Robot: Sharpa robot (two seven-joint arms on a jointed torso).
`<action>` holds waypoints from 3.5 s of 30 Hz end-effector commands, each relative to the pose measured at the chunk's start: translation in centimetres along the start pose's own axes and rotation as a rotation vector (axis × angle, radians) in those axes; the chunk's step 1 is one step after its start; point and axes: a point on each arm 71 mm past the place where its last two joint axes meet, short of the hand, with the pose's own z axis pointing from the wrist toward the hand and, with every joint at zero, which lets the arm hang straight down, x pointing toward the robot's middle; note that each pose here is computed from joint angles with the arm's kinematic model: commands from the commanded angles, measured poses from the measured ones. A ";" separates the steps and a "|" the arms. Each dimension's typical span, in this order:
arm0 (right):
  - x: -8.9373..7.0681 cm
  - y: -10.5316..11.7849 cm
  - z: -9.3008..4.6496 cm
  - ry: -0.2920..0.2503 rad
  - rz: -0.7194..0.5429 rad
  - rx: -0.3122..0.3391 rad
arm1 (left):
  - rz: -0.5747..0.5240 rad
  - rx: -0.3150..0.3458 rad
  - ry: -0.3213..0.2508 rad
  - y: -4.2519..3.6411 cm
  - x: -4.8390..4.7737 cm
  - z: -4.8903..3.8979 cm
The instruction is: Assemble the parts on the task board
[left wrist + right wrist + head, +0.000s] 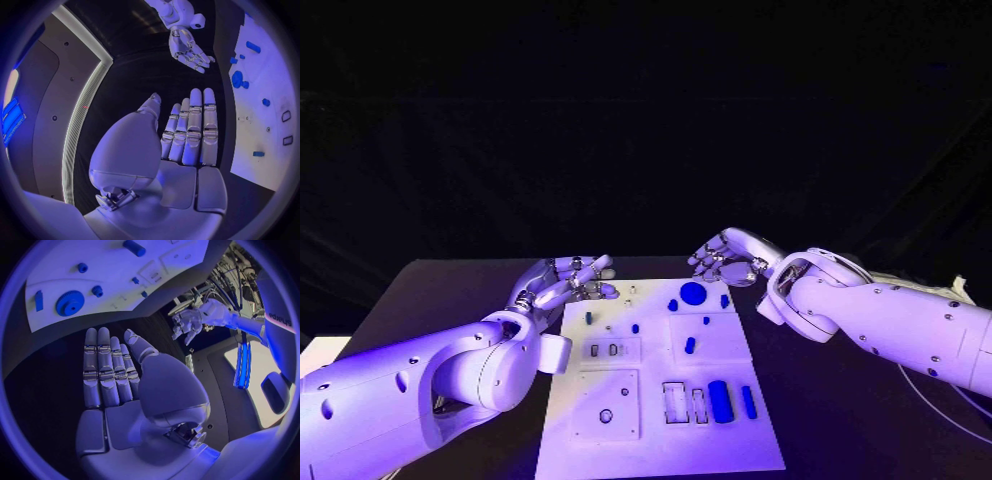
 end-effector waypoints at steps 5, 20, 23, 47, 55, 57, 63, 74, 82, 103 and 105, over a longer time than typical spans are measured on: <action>0.0 1.0 0.7 0.110 -0.375 0.028 | -0.045 -0.003 0.048 -1.13 1.14 -0.83; 0.1 2.6 1.9 0.169 -0.485 -0.002 | -0.067 0.005 0.062 -2.56 1.70 -1.43; 0.2 2.8 2.1 0.175 -0.493 -0.006 | -0.067 0.005 0.060 -2.63 1.67 -1.44; 1.4 3.1 3.2 0.236 -0.514 -0.018 | -0.073 0.003 0.054 -2.74 1.51 -1.49; 1.7 3.1 3.3 0.260 -0.514 -0.019 | -0.071 0.002 0.051 -2.76 1.39 -1.44; 1.7 3.0 3.3 0.266 -0.515 -0.017 | -0.071 0.001 0.049 -2.75 1.35 -1.43; 1.7 2.9 3.3 0.273 -0.516 -0.015 | -0.070 0.000 0.047 -2.74 1.25 -1.40; 1.6 3.1 3.3 0.248 -0.518 -0.032 | -0.069 -0.001 0.046 -2.73 1.17 -1.41; 1.0 4.1 3.4 0.122 -0.505 -0.089 | -0.067 0.000 0.042 -2.73 1.07 -1.37; 0.8 6.7 5.6 -0.074 -0.466 -0.159 | -0.072 0.001 0.042 -2.79 1.23 -1.37; 1.0 6.8 5.9 -0.074 -0.465 -0.162 | -0.072 0.002 0.043 -2.84 1.26 -1.38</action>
